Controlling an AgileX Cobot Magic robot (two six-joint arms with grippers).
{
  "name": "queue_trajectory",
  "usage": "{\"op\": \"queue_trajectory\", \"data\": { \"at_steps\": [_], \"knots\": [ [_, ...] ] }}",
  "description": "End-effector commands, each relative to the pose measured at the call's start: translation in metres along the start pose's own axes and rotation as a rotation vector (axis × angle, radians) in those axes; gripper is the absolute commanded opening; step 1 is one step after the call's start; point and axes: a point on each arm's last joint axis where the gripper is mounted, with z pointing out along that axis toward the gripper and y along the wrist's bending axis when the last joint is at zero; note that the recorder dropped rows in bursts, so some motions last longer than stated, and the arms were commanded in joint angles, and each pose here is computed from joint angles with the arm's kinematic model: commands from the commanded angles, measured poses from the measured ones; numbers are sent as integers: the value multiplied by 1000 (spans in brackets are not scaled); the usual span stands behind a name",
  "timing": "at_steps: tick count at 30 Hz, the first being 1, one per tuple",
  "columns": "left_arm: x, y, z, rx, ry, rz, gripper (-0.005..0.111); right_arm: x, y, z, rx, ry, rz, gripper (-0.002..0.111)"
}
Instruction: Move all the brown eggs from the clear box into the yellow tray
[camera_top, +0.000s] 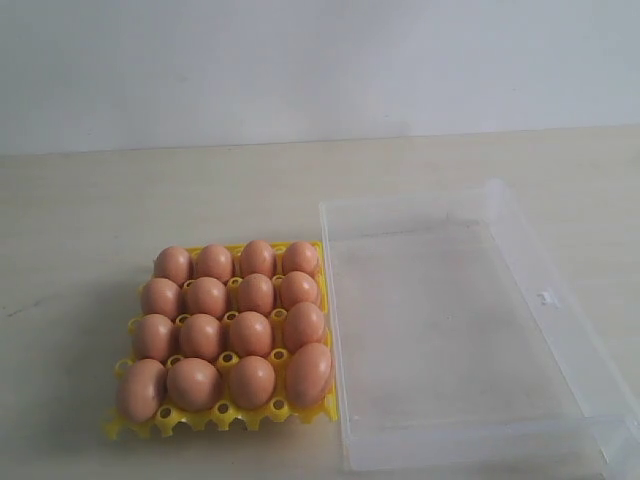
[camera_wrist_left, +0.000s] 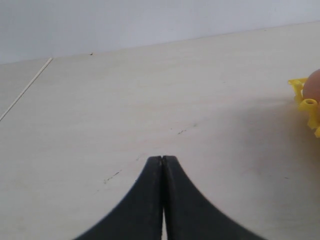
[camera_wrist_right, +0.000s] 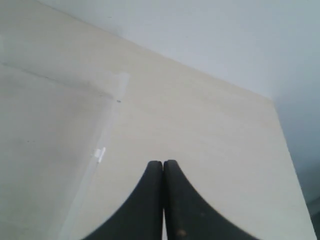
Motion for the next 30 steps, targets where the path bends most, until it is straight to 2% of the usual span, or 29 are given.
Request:
{"op": "queue_trajectory", "data": {
  "at_steps": [1,9,15,30],
  "knots": [
    [-2,0,0,4,-13,-3,0,24,2,-6,107,-39,51,0],
    [-2,0,0,4,-13,-3,0,58,26,18,117,-324,170,0],
    [-2,0,0,4,-13,-3,0,76,35,24,95,-313,222,0],
    [-2,0,0,4,-13,-3,0,87,40,20,105,-357,240,0]
  ]
}}
